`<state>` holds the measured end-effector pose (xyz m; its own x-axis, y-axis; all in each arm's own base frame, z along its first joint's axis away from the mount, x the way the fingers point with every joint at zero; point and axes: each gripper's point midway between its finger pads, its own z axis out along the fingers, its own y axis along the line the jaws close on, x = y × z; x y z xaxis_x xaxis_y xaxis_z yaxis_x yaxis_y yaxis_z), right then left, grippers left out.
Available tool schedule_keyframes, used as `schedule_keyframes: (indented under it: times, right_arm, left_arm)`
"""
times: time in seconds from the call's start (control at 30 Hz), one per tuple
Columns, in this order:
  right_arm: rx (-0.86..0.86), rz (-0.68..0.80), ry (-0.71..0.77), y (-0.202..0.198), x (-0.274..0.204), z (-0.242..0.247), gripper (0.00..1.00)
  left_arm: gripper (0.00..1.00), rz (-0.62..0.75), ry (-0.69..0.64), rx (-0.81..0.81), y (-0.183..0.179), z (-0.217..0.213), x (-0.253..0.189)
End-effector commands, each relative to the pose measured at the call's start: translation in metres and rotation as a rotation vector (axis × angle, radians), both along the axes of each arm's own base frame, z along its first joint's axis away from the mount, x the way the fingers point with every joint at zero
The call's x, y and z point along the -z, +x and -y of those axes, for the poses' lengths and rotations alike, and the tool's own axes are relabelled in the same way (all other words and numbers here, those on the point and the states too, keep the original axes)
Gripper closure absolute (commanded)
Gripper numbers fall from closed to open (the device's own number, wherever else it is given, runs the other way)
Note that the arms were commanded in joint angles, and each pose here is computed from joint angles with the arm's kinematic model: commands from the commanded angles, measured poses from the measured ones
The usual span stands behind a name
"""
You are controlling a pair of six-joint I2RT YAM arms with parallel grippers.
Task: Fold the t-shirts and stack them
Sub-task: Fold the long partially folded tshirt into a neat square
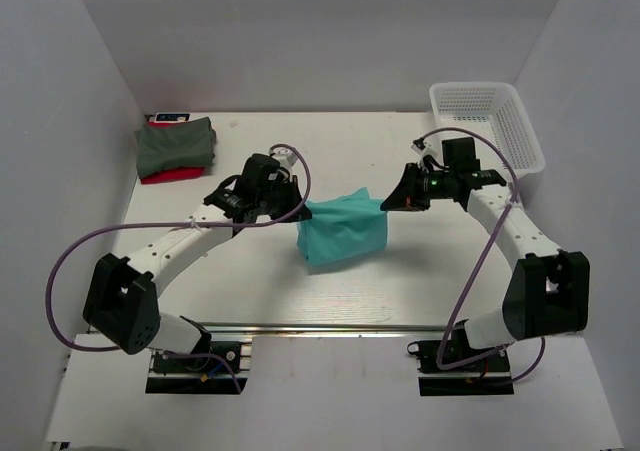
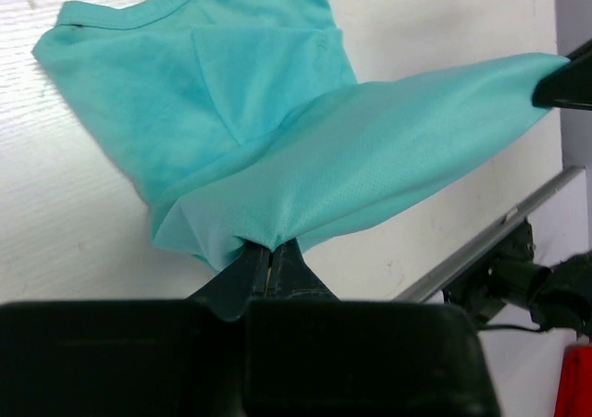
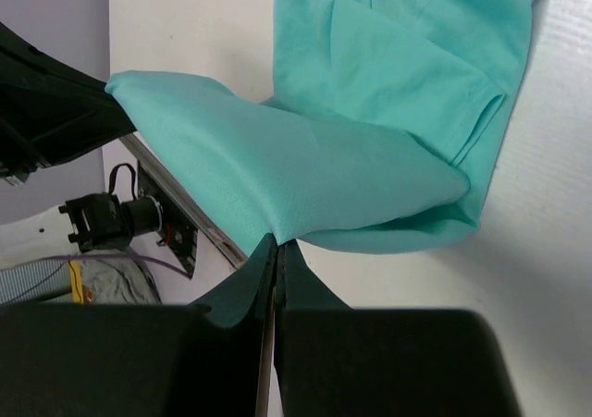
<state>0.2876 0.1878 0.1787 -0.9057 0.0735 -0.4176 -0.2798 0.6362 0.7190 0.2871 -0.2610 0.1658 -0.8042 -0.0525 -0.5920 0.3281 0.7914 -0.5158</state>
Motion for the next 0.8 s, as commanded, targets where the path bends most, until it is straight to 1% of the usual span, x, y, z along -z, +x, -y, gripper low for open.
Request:
schedule_keyframes:
  times: [0.0, 0.1, 0.17, 0.2, 0.23, 0.27, 0.3, 0.37, 0.4, 0.47, 0.5, 0.53, 0.57, 0.6, 0.63, 0.67, 0.7, 0.77]
  right_arm:
    - [0.014, 0.056, 0.023, 0.030, -0.010, -0.003, 1.00]
    - [0.015, 0.054, 0.026, 0.045, -0.009, -0.006, 1.00]
    - [0.018, 0.021, 0.021, 0.057, 0.002, -0.008, 1.00]
    - [0.020, 0.035, 0.024, 0.064, -0.001, -0.008, 1.00]
    - [0.022, 0.005, 0.023, 0.071, 0.009, -0.010, 1.00]
    - [0.020, 0.002, 0.026, 0.075, 0.010, -0.011, 1.00]
    - [0.018, 0.024, 0.032, 0.081, 0.007, -0.013, 1.00]
    - [0.014, 0.005, 0.042, 0.092, 0.015, -0.016, 1.00]
    - [0.010, 0.038, 0.052, 0.101, 0.008, -0.019, 1.00]
    - [0.019, 0.000, 0.049, 0.113, 0.027, -0.021, 1.00]
    - [0.015, -0.025, 0.053, 0.118, 0.039, -0.022, 1.00]
    - [-0.003, 0.047, 0.081, 0.135, 0.025, -0.027, 1.00]
    - [-0.003, 0.001, 0.084, 0.144, 0.051, -0.028, 0.85]
    - [-0.002, 0.037, 0.092, 0.159, 0.044, -0.030, 0.66]
    - [-0.007, 0.072, 0.106, 0.172, 0.033, -0.032, 0.34]
    - [-0.038, 0.073, 0.134, 0.185, 0.036, -0.038, 0.10]
    - [-0.045, 0.077, 0.141, 0.190, 0.035, -0.040, 0.10]
    - [-0.045, 0.121, 0.144, 0.202, 0.017, -0.042, 0.10]
  left_arm:
    - [1.00, 0.045, -0.026, -0.046, 0.027, -0.002, -0.013]
    - [1.00, 0.037, -0.029, -0.077, 0.043, -0.004, -0.007]
    - [1.00, 0.030, -0.008, -0.109, 0.054, -0.009, 0.001]
    - [1.00, 0.038, -0.012, -0.124, 0.061, -0.013, -0.001]
    - [1.00, 0.038, -0.012, -0.137, 0.066, -0.016, 0.001]
    - [1.00, 0.025, -0.013, -0.127, 0.067, -0.013, 0.007]
    - [1.00, 0.031, -0.023, -0.132, 0.073, -0.014, 0.008]
    - [1.00, 0.033, -0.030, -0.139, 0.082, -0.015, 0.008]
    - [1.00, 0.028, -0.027, -0.151, 0.092, -0.016, 0.014]
    - [1.00, 0.010, -0.034, -0.177, 0.103, -0.017, 0.020]
    - [1.00, 0.023, -0.041, -0.192, 0.113, -0.020, 0.017]
    - [0.92, 0.017, -0.038, -0.192, 0.120, -0.018, 0.027]
    - [0.77, 0.014, -0.042, -0.200, 0.127, -0.021, 0.029]
    - [0.50, 0.032, -0.051, -0.217, 0.139, -0.025, 0.025]
    - [0.01, 0.037, -0.046, -0.236, 0.147, -0.029, 0.025]
    - [0.01, 0.026, -0.039, -0.254, 0.155, -0.035, 0.032]
    - [0.01, 0.063, -0.047, -0.267, 0.168, -0.034, 0.022]
    - [0.01, 0.078, -0.031, -0.267, 0.179, -0.039, 0.017]
